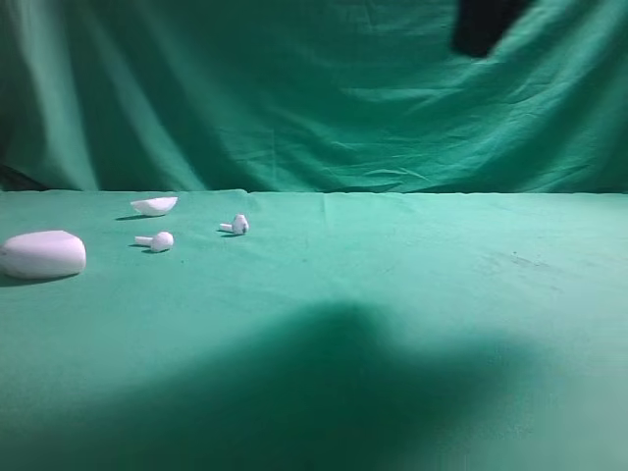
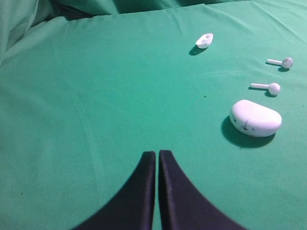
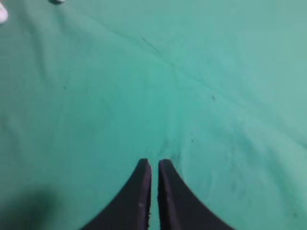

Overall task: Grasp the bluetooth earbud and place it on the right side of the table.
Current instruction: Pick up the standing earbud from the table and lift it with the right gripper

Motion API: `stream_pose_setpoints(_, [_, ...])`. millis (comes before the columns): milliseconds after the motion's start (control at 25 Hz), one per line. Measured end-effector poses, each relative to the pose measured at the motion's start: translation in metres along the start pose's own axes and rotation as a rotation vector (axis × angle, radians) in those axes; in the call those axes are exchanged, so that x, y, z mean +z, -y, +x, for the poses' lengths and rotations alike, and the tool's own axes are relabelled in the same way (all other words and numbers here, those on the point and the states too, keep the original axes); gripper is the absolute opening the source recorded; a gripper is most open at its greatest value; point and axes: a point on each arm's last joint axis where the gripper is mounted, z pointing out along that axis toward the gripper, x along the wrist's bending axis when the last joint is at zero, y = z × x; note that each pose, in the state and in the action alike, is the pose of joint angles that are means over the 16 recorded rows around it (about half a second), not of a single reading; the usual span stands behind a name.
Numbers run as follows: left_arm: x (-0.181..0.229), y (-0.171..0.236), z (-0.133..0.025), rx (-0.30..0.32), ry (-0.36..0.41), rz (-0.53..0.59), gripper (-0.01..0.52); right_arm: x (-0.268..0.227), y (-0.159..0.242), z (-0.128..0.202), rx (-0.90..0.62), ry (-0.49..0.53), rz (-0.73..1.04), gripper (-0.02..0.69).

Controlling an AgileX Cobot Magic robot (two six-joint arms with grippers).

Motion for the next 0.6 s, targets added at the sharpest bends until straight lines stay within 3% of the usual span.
stream_pose_setpoints(320, [0.000, 0.000, 0.000, 0.000, 0.000, 0.000, 0.000, 0.063, -0.078, 0.039, -0.105, -0.069, 0.060, 0.212])
stream_pose_setpoints(600, [0.000, 0.000, 0.000, 0.000, 0.000, 0.000, 0.000, 0.119, -0.111, 0.054, -0.114, -0.083, 0.128, 0.321])
